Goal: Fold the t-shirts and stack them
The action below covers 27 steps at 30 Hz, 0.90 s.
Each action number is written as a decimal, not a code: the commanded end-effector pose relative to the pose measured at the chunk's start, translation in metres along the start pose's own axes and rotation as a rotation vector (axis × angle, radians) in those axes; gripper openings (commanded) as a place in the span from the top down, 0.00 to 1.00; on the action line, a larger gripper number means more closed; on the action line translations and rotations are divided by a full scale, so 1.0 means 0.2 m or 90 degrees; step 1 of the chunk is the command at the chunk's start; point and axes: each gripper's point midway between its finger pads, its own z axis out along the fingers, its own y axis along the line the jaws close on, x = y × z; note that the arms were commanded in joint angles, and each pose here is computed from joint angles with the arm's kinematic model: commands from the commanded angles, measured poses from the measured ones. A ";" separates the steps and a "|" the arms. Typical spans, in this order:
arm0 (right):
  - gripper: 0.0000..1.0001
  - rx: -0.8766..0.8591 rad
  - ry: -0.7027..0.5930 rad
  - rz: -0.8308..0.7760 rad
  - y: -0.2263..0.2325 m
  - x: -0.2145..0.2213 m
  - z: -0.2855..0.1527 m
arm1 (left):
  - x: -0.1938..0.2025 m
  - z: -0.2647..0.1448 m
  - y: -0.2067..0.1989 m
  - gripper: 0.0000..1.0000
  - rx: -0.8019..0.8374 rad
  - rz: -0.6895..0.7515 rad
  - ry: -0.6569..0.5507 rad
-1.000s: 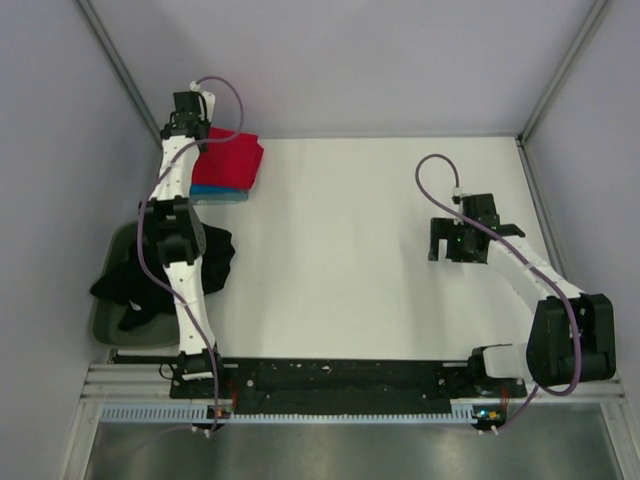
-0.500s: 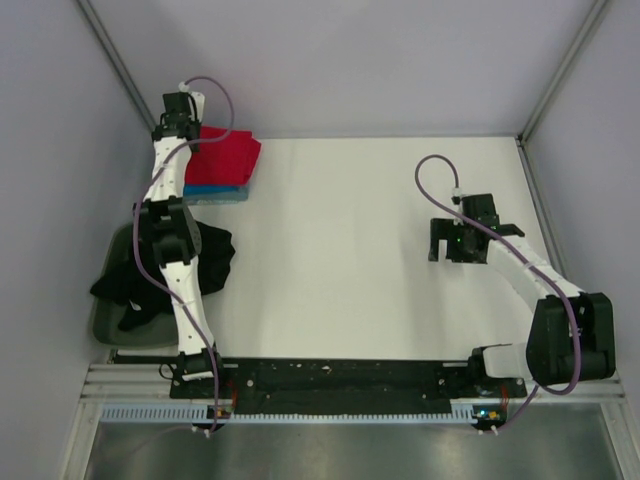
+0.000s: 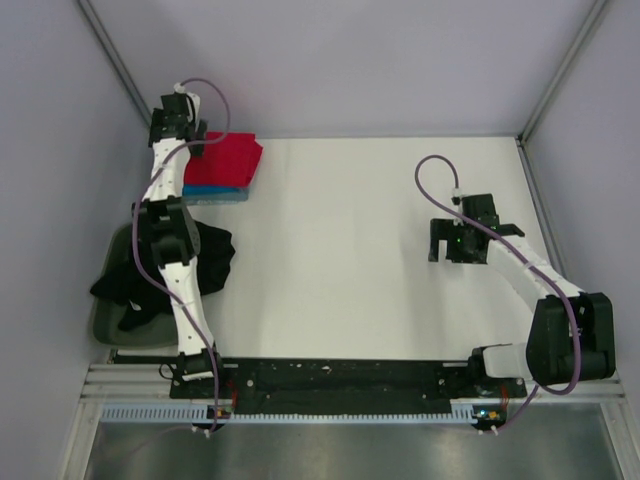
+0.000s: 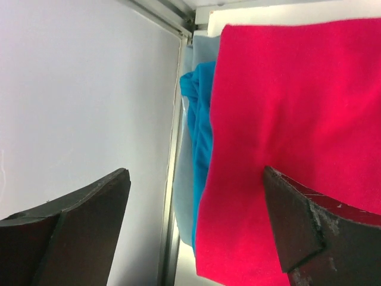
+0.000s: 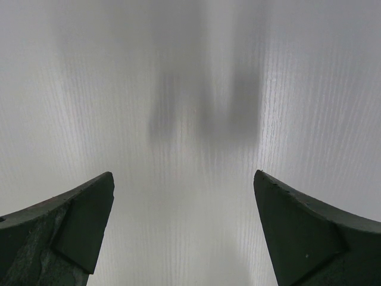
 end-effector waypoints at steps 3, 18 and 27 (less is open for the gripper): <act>0.01 0.005 -0.031 -0.003 -0.02 -0.08 -0.03 | -0.26 -0.36 0.07 0.02 -0.022 0.036 -0.106; 0.01 -0.048 -0.081 -0.007 0.05 -0.11 -0.13 | 0.04 -1.14 -0.79 0.01 0.283 0.190 -0.142; 0.01 -0.117 -0.153 -0.008 0.14 -0.13 -0.21 | 0.59 -1.42 -0.93 0.01 0.445 0.181 -0.109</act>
